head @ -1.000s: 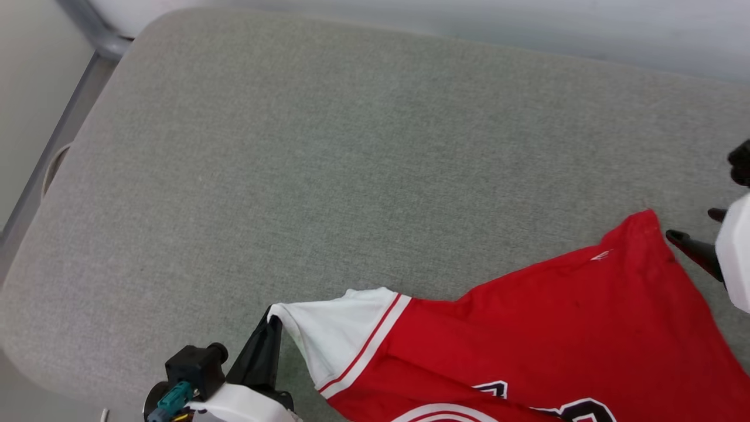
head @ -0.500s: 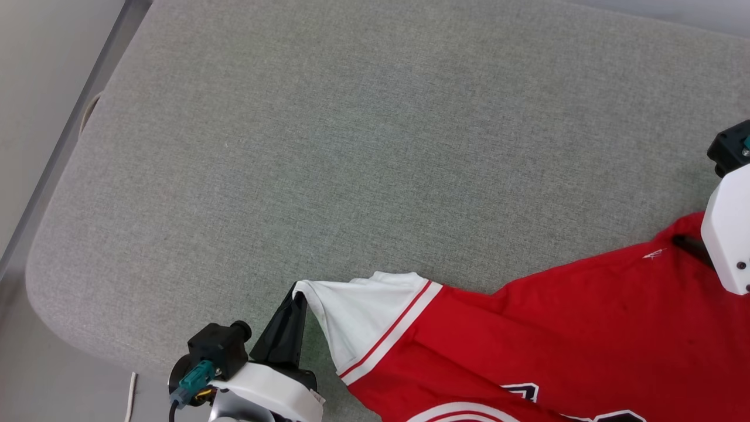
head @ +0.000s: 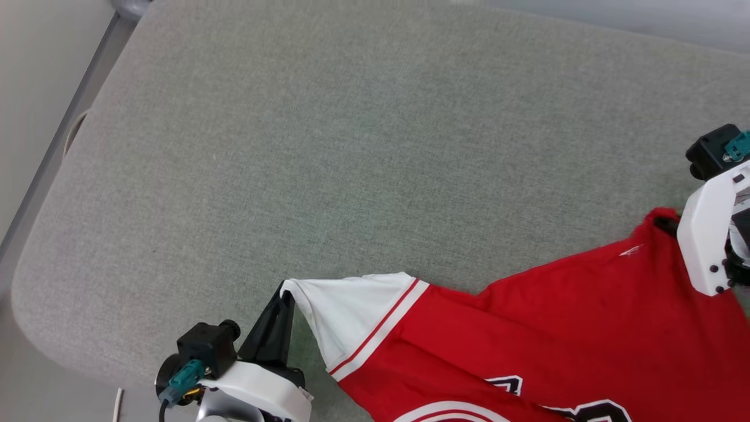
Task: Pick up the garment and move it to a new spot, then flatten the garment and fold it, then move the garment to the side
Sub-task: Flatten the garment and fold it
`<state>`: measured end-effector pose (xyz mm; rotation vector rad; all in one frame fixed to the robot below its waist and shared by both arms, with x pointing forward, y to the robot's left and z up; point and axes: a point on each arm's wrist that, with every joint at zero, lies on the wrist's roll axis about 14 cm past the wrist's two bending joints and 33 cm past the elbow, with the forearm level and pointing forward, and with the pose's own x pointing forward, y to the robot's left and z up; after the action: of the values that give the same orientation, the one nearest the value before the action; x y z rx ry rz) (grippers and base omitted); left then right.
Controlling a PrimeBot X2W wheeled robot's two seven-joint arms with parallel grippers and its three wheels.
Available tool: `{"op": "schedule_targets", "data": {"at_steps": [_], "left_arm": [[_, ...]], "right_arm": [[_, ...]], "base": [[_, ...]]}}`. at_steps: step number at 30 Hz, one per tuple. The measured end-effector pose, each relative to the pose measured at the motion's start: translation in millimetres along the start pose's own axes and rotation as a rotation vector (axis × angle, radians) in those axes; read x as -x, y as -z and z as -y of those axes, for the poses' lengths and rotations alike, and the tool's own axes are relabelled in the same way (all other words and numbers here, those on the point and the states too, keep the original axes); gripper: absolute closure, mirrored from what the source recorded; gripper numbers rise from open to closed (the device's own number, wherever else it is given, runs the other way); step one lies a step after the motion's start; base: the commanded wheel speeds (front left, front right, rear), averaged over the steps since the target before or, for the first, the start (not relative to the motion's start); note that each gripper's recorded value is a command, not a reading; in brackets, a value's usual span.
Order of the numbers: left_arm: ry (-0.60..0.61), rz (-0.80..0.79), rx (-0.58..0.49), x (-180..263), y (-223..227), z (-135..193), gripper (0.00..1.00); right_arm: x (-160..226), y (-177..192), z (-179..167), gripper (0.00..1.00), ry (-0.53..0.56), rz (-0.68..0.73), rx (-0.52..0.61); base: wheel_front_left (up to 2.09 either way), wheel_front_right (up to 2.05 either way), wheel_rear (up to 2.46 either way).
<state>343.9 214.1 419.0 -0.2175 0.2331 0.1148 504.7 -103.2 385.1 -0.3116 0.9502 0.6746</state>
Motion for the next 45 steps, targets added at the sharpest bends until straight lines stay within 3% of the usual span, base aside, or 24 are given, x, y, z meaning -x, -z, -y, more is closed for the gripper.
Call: {"op": "schedule_targets", "data": {"at_steps": [11,26,36,45], "left_arm": [[0.112,0.185,-0.102,0,-69,10,1.0],[0.346,0.696,-0.264,-14,-275,93,1.0],[0.503,0.886,-0.385,-24,-368,161,1.0],[0.506,0.944,-0.409,-95,-423,185,1.0]], "right_arm": [[86,-63,10,1.0,0.091,0.43,-0.028],[228,-123,31,1.0,0.266,0.944,-0.035],[279,-169,47,1.0,0.345,1.12,0.0],[288,-225,95,1.0,0.441,1.214,0.02]], "base": [[0.0,0.0,0.0],[0.0,0.0,0.0],[0.0,0.0,0.0],[0.0,0.0,0.0]]}}
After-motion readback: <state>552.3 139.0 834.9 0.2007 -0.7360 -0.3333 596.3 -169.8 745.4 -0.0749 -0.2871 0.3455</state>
